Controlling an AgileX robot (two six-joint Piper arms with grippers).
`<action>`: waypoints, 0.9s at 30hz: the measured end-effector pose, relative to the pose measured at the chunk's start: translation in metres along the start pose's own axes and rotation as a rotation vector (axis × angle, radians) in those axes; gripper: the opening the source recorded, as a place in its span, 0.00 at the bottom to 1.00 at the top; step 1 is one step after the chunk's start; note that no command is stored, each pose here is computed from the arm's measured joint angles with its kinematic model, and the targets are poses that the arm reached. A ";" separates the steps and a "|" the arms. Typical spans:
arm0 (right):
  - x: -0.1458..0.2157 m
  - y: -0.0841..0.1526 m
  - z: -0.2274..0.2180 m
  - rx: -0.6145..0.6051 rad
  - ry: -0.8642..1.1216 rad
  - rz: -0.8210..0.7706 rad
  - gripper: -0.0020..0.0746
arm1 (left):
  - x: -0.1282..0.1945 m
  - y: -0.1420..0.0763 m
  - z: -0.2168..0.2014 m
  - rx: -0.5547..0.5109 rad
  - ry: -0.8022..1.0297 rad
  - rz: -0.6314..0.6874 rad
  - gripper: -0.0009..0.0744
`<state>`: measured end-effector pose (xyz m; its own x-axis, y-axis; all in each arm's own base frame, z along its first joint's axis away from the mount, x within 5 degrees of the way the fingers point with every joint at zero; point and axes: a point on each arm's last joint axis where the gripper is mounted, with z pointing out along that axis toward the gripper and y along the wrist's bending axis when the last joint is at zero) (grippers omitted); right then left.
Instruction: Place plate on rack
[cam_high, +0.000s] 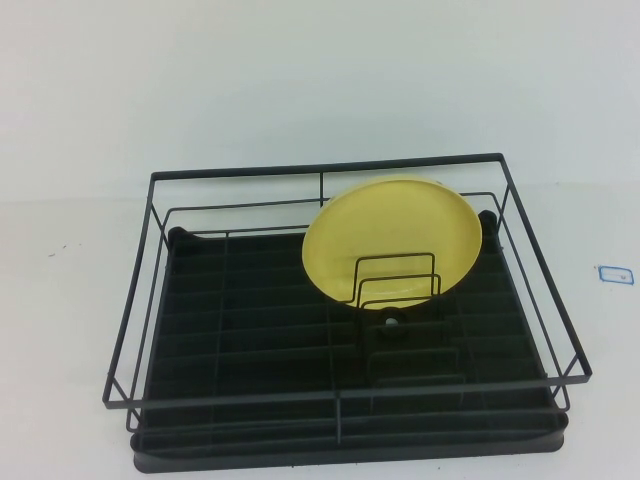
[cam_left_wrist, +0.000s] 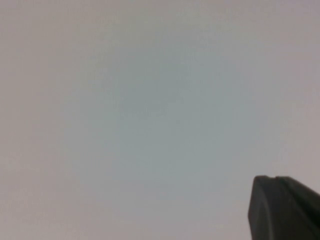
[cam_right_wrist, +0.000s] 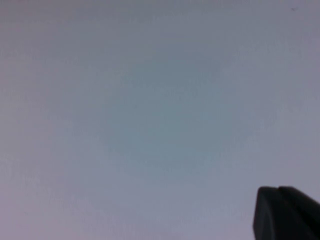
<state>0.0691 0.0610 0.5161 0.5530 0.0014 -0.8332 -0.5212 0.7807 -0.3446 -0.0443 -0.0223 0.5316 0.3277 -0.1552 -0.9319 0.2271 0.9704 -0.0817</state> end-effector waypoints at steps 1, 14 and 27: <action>-0.002 0.002 -0.002 -0.016 -0.010 0.018 0.03 | 0.004 0.006 0.000 -0.051 -0.009 -0.001 0.01; 0.074 -0.020 0.010 0.290 0.252 -0.054 0.02 | 0.174 0.088 0.052 -0.559 0.461 -0.008 0.01; 0.194 0.039 -0.058 0.146 0.576 0.129 0.02 | 0.236 0.078 0.049 -0.365 0.652 -0.028 0.01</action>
<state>0.1183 0.0555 0.3158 0.0293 -0.2045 -0.9784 -0.4436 0.8745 -0.1961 0.0956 0.0082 0.3225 -0.3099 -0.1499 -0.9389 -0.1289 0.9850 -0.1147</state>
